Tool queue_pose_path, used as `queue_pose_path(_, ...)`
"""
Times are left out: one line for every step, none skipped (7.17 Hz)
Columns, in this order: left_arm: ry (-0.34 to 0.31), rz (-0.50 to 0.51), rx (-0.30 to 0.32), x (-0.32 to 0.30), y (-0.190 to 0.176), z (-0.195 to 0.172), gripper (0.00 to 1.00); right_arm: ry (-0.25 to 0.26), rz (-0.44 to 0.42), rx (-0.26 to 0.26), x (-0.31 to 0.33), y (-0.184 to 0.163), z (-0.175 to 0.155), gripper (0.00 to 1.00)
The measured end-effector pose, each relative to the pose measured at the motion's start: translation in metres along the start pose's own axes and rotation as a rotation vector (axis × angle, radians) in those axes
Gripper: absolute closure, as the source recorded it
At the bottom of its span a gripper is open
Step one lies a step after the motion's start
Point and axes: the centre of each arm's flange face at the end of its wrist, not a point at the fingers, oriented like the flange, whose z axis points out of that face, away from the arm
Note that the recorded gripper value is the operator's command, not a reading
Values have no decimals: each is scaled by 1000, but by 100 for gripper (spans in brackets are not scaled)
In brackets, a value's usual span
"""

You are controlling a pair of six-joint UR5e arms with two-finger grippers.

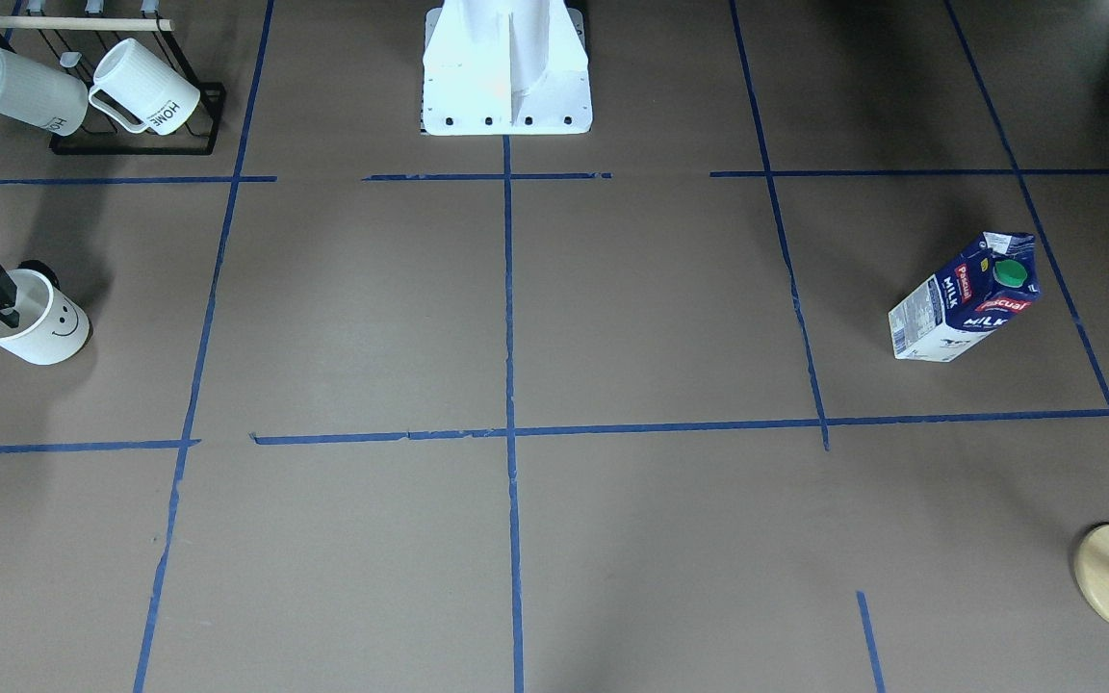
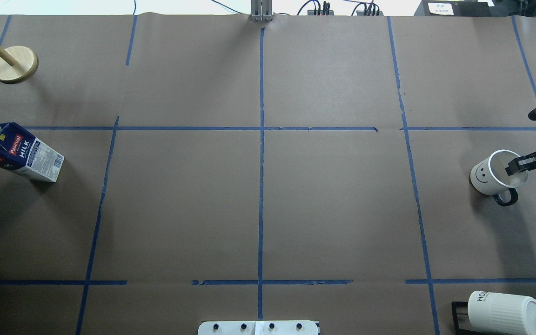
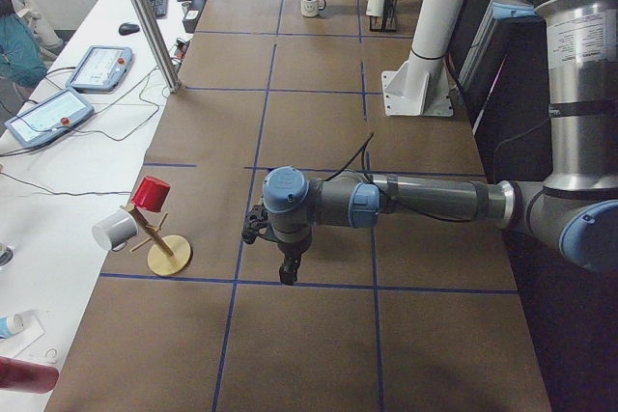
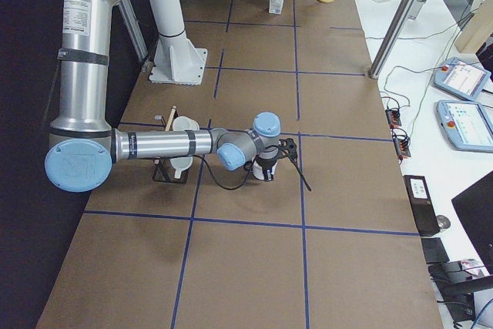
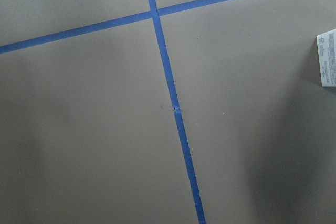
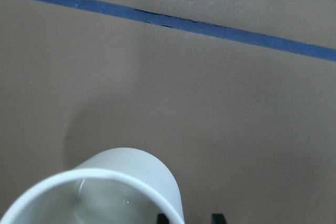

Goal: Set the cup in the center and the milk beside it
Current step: 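Carry the white mug with the right gripper toward the table center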

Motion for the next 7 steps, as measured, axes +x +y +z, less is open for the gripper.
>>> queue_pose_path(0,1,1,0,0,0,0,-2,-2,3,-2,-4,0,100)
queue_pose_path(0,1,1,0,0,0,0,-7,-4,7,-6,-9,-1,100)
queue_pose_path(0,2,2,1,0,-1,0,-21,1,16,-16,-20,-5,100)
queue_pose_path(0,3,3,1,-1,-1,0,-35,28,24,-33,-39,-12,100)
queue_pose_path(-1,4,3,1,-1,-1,0,-47,69,25,-64,-70,-25,100)
queue_pose_path(-1,4,4,2,-1,-2,0,-58,109,16,-115,-108,-40,100)
queue_pose_path(-1,5,4,2,-1,-2,0,-66,137,-5,-181,-138,-49,100)
